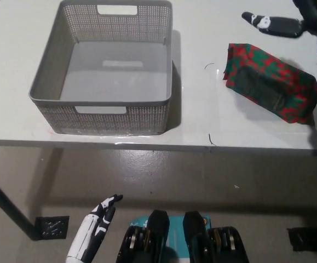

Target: Use the right hand to pick up a bag of coffee beans on the right hand side and place it into a container on the left hand side

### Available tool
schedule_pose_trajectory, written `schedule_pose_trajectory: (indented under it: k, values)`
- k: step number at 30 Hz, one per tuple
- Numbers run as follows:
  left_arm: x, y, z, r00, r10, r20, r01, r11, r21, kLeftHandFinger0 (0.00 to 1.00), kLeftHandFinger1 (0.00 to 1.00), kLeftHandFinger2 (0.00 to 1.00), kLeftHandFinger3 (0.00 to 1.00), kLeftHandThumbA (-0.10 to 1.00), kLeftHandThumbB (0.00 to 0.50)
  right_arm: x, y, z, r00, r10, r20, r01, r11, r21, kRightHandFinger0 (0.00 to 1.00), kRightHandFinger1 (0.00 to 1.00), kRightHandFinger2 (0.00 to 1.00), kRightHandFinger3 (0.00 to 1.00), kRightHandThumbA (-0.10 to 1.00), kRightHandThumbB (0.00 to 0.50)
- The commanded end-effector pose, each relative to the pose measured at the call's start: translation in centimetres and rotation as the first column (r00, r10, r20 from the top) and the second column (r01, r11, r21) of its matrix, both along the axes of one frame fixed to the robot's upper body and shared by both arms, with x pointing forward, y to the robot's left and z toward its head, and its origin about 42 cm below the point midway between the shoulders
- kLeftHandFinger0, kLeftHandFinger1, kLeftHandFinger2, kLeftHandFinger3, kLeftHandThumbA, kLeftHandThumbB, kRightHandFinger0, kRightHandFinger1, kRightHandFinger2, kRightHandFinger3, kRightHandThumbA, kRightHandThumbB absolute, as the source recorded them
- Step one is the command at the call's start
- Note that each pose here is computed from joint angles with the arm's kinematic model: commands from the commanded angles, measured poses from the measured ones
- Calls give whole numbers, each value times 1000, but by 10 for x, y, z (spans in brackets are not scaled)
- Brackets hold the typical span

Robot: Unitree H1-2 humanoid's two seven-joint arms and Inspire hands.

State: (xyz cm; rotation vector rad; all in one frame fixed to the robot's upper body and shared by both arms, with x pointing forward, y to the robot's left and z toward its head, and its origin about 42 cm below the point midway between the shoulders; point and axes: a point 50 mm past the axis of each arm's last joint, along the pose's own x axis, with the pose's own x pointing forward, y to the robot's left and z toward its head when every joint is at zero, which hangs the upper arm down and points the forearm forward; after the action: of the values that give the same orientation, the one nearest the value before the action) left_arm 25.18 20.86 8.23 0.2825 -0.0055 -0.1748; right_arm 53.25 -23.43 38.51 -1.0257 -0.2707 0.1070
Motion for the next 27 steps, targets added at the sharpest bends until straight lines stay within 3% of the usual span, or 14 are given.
schedule_pose_trajectory:
  k: [1, 18, 27]
  values:
    - [0, -5, 15, 994, -22, 110, 23, 1000, -7, 1000, 1000, 1000, 1000, 1000, 317, 36, -10, 55, 993, -87, -85, 79, 992, -99, 1000, 1000, 1000, 1000, 774, 500]
    - [0, -2, 16, 994, -29, 108, 28, 1000, 10, 1000, 1000, 1000, 1000, 1000, 332, 59, -23, 12, 927, -158, -340, 83, 971, -225, 1000, 1000, 1000, 1000, 803, 500]
    - [0, -1, 15, 994, -31, 104, 30, 999, 13, 1000, 1000, 1000, 1000, 1000, 335, 57, -30, 15, 903, -133, -408, 55, 979, -197, 1000, 1000, 1000, 1000, 845, 500]
